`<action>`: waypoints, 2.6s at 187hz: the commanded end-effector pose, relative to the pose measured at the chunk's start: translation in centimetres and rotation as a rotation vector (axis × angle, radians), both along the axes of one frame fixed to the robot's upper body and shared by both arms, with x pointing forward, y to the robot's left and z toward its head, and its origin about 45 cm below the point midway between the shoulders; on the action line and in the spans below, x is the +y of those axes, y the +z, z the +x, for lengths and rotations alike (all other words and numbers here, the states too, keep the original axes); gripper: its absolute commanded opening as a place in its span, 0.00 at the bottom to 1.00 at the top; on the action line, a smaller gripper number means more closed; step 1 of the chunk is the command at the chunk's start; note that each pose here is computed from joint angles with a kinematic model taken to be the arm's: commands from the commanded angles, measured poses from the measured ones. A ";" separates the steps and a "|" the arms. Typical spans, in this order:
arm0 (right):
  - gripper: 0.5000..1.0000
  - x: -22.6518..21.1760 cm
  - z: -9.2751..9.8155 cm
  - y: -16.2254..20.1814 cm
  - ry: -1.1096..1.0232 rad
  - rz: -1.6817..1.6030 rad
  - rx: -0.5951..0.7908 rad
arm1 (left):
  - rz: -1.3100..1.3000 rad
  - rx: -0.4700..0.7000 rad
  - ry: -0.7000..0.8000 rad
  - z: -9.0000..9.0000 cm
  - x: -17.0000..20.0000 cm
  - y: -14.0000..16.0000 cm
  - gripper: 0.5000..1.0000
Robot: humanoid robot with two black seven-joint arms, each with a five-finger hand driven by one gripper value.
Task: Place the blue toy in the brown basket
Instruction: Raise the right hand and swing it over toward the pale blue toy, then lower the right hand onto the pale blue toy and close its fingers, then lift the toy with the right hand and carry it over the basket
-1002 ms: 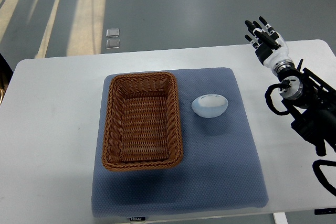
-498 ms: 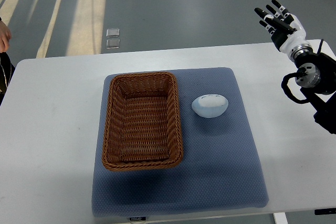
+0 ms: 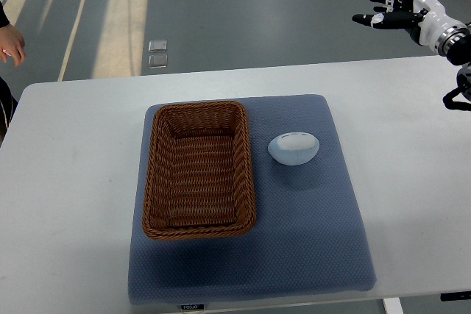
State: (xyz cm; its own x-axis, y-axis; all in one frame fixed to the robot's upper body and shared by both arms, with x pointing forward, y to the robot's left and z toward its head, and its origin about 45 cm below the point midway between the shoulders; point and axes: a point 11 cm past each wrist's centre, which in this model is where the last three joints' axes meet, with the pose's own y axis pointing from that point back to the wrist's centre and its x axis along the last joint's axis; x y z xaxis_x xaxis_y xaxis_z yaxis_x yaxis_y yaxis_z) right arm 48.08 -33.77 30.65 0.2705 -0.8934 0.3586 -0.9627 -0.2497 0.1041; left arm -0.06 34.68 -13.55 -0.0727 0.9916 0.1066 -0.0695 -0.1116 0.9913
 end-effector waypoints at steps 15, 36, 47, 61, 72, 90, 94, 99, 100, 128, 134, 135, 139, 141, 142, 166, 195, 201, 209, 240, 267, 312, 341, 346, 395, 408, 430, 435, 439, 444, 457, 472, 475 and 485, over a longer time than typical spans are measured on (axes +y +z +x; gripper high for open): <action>0.82 3.1 -1.2 1.8 0.292 -0.324 -0.001 | 0.000 0.000 0.000 0.0 0.0 0.0 1.00; 0.82 5.4 -2.0 2.3 0.453 -0.529 0.011 | 0.000 -0.002 0.000 0.0 0.0 0.0 1.00; 0.82 6.5 -2.2 2.3 0.506 -0.616 0.029 | 0.000 0.000 0.000 0.0 0.0 0.0 1.00; 0.82 7.5 -2.8 1.8 0.573 -0.697 0.053 | 0.000 0.000 0.000 0.0 0.0 0.0 1.00; 0.82 8.5 -3.6 0.9 0.641 -0.768 0.081 | 0.000 0.000 0.000 0.0 0.0 0.0 1.00; 0.82 9.6 -4.3 -0.4 0.700 -0.836 0.105 | 0.000 0.000 0.000 0.0 0.0 0.0 1.00; 0.82 9.7 -4.4 -0.5 0.703 -0.848 0.108 | 0.000 0.000 0.000 0.0 0.0 0.0 1.00; 0.82 9.8 -4.5 -0.9 0.710 -0.862 0.117 | 0.000 0.000 0.000 0.0 0.0 0.0 1.00; 0.82 9.8 -4.5 -0.9 0.710 -0.862 0.117 | 0.000 0.000 0.000 0.0 0.0 0.0 1.00; 0.82 10.8 -5.1 -2.7 0.752 -0.905 0.148 | 0.000 0.000 0.000 0.0 0.0 0.0 1.00; 0.82 11.1 -5.2 -3.1 0.762 -0.906 0.152 | 0.000 0.000 0.000 0.0 0.0 0.0 1.00; 0.82 11.1 -5.2 -3.1 0.762 -0.906 0.152 | 0.000 0.000 0.000 0.0 0.0 0.0 1.00; 0.82 11.3 -5.3 -3.4 0.770 -0.905 0.156 | 0.000 -0.002 0.000 0.0 0.0 0.0 1.00; 0.82 11.4 -5.4 -3.5 0.774 -0.904 0.158 | 0.000 0.000 0.000 0.0 0.0 0.0 1.00; 0.82 11.6 -5.5 -3.7 0.779 -0.903 0.159 | 0.000 0.000 0.000 0.0 0.0 0.0 1.00; 0.82 13.0 -5.9 -5.2 0.815 -0.913 0.166 | 0.000 0.000 0.000 0.0 0.0 0.0 1.00; 0.82 14.0 -6.6 -8.1 0.851 -0.947 0.193 | 0.000 -0.002 0.000 0.0 0.0 0.0 1.00; 0.82 14.1 -6.8 -8.8 0.861 -0.966 0.198 | 0.000 0.000 0.000 0.0 0.0 0.0 1.00; 0.82 14.3 -6.9 -9.1 0.866 -0.982 0.189 | 0.000 0.000 0.000 0.0 0.0 0.0 1.00; 0.81 14.8 -7.1 -9.6 0.872 -0.997 0.187 | 0.000 -0.002 0.000 0.0 0.0 0.0 1.00; 0.79 14.6 -7.0 -9.9 0.865 -1.001 0.194 | 0.000 0.000 0.000 0.0 0.0 0.0 1.00; 0.54 14.8 -7.4 -10.7 0.881 -1.005 0.201 | 0.000 0.000 0.000 0.0 0.0 0.0 1.00; 0.16 14.8 -7.4 -10.8 0.883 -1.014 0.199 | 0.000 0.000 0.000 0.0 0.0 0.0 1.00; 0.08 14.8 -7.4 -10.8 0.882 -1.015 0.200 | 0.000 0.000 0.000 0.0 0.0 0.0 1.00; 0.00 14.7 -7.1 -10.3 0.876 -1.014 0.194 | 0.000 0.000 0.000 0.0 0.0 0.0 1.00; 0.00 14.5 -7.0 -10.1 0.870 -1.012 0.193 | 0.000 0.000 0.000 0.0 0.0 0.0 1.00; 0.00 14.4 -6.5 -9.2 0.855 -1.012 0.183 | 0.000 -0.001 0.000 0.0 0.0 0.0 1.00; 0.00 14.4 -6.3 -8.8 0.852 -1.014 0.177 | 0.000 0.000 0.000 0.0 0.0 0.0 1.00; 0.00 14.4 -6.1 -8.5 0.848 -1.016 0.171 | 0.000 0.000 0.000 0.0 0.0 0.0 1.00; 0.00 14.5 -6.0 -8.2 0.844 -1.017 0.165 | 0.000 0.000 0.000 0.0 0.0 0.0 1.00; 0.00 14.6 -5.2 -6.8 0.830 -1.028 0.139 | 0.000 0.000 0.000 0.0 0.0 0.0 1.00; 0.00 14.8 -4.1 -4.9 0.804 -1.043 0.103 | 0.000 -0.002 0.000 0.0 0.0 0.0 1.00; 0.00 15.0 -3.9 -4.3 0.801 -1.045 0.092 | 0.000 0.000 0.000 0.0 0.0 0.0 1.00; 0.00 15.5 -3.5 -3.2 0.792 -1.042 0.069 | 0.000 0.000 0.000 0.0 0.0 0.0 1.00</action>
State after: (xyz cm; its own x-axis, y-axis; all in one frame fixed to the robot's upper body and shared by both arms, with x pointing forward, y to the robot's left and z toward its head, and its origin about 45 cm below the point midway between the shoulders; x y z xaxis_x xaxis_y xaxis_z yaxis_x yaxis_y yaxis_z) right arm 43.61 -19.02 25.16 0.6694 0.2103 0.7125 -0.5511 -0.5026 0.6661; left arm -0.05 34.68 -13.55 -0.0728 0.9916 0.1066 -0.0696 -0.1117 0.9913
